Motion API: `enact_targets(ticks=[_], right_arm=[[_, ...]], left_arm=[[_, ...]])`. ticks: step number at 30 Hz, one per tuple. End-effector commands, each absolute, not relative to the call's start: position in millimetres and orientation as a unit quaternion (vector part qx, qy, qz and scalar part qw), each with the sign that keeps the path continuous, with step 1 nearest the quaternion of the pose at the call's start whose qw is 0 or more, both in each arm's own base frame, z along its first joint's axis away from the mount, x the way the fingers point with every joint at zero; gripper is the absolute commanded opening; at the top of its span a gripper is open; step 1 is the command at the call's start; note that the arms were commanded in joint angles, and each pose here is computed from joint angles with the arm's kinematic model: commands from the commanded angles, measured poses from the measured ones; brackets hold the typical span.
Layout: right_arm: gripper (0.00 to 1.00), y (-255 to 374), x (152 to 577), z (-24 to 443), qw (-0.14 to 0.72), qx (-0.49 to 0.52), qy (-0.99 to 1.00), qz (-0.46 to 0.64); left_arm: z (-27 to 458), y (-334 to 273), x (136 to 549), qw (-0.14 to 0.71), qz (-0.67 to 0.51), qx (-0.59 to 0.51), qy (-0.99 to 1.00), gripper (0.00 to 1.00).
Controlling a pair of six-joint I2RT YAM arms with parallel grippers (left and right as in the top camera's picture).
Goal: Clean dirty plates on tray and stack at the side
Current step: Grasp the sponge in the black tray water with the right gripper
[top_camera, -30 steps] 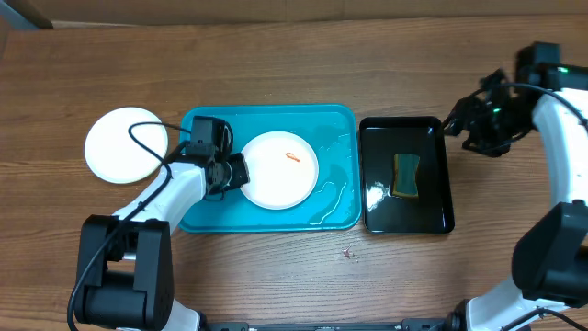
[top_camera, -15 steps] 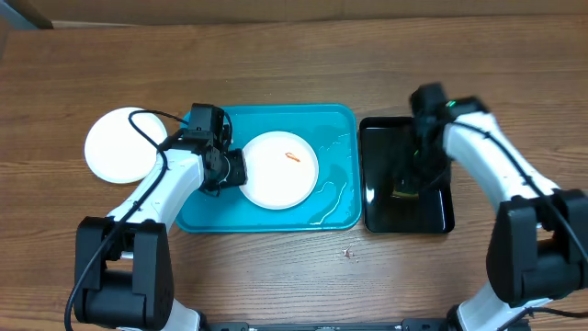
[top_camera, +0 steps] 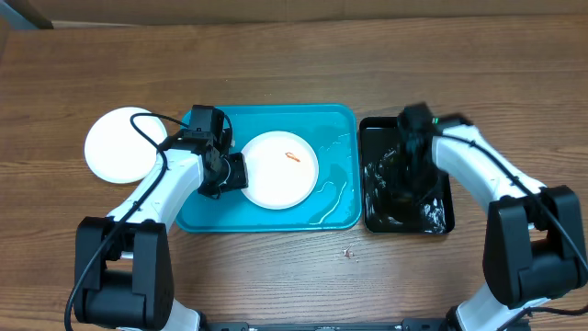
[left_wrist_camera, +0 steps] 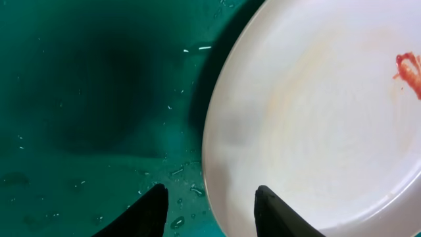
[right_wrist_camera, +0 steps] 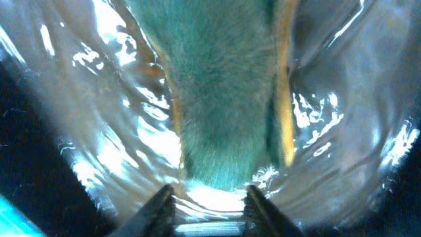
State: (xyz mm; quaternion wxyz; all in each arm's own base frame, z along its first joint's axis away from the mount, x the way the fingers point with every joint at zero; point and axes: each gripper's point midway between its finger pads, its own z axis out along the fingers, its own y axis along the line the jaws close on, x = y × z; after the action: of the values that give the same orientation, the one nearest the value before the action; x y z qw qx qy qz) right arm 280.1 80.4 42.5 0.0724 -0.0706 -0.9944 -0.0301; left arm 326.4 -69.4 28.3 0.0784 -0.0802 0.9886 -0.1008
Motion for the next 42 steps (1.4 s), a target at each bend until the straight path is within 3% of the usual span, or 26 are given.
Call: enact_targets(ticks=[1,3,6,9,11,19,21,24,26,29,32,33,35,37,42], right_arm=[[0.8,81.0,324.0,82.6,0.006,-0.075,-0.996,-0.043],[0.89,72.0,337.1,88.3,-0.022,-0.078,-0.996,-0.022],[0.9,64.1,345.5,83.0,-0.042,-0.079,-0.996,0.0],[0.85,64.0,346.5,70.9,-0.049,-0.079,-0.996,-0.002],[0.76,64.0,344.7,57.7,-0.052,-0.079,-0.996,-0.003],[0.69,61.4,329.4,18.0,-0.05,-0.079,-0.996,-0.003],[0.64,66.3,325.7,14.8,-0.044,-0.078,-0.996,-0.018],[0.37,72.0,326.0,15.1,-0.042,-0.077,-0.996,-0.034],[0.29,72.4,327.7,15.2,-0.045,-0.077,-0.995,-0.035],[0.31,73.0,330.9,15.6,-0.052,-0.077,-0.995,-0.037],[0.49,76.5,330.2,15.9,-0.049,-0.076,-0.995,-0.047],[0.5,79.8,328.8,16.1,-0.045,-0.076,-0.995,-0.056],[0.34,83.7,328.1,16.5,-0.042,-0.073,-0.994,-0.068],[0.05,83.5,328.2,16.4,-0.044,-0.05,-0.996,-0.066],[0.04,83.8,328.6,16.8,-0.044,-0.048,-0.996,-0.067]], left_arm=[[30.2,-74.4,328.5,0.078,-0.107,-0.066,0.989,0.45],[29.0,-75.5,326.3,0.073,-0.106,-0.065,0.99,0.45],[27.5,-76.1,324.8,0.07,-0.105,-0.064,0.99,0.46],[27.2,-76.0,324.1,0.068,-0.105,-0.064,0.99,0.46],[27.0,-76.0,323.3,0.066,-0.105,-0.064,0.99,0.46],[24.1,-75.0,317.3,0.054,-0.102,-0.07,0.991,0.46],[23.4,-75.1,318.0,0.056,-0.103,-0.072,0.991,0.46],[20.8,-75.0,317.5,0.053,-0.103,-0.084,0.99,0.46],[17.2,-74.8,315.8,0.048,-0.103,-0.095,0.989,0.46],[9.7,-75.5,316.0,0.047,-0.104,-0.106,0.988,0.42],[8.1,-75.8,318.6,0.051,-0.104,-0.105,0.988,0.36],[8.2,-75.9,319.0,0.051,-0.104,-0.105,0.988,0.34],[8.2,-76.1,320.3,0.054,-0.105,-0.105,0.987,0.33],[8.1,-76.1,321.5,0.057,-0.105,-0.104,0.987,0.32],[9.0,-76.4,327.5,0.069,-0.107,-0.103,0.986,0.33]])
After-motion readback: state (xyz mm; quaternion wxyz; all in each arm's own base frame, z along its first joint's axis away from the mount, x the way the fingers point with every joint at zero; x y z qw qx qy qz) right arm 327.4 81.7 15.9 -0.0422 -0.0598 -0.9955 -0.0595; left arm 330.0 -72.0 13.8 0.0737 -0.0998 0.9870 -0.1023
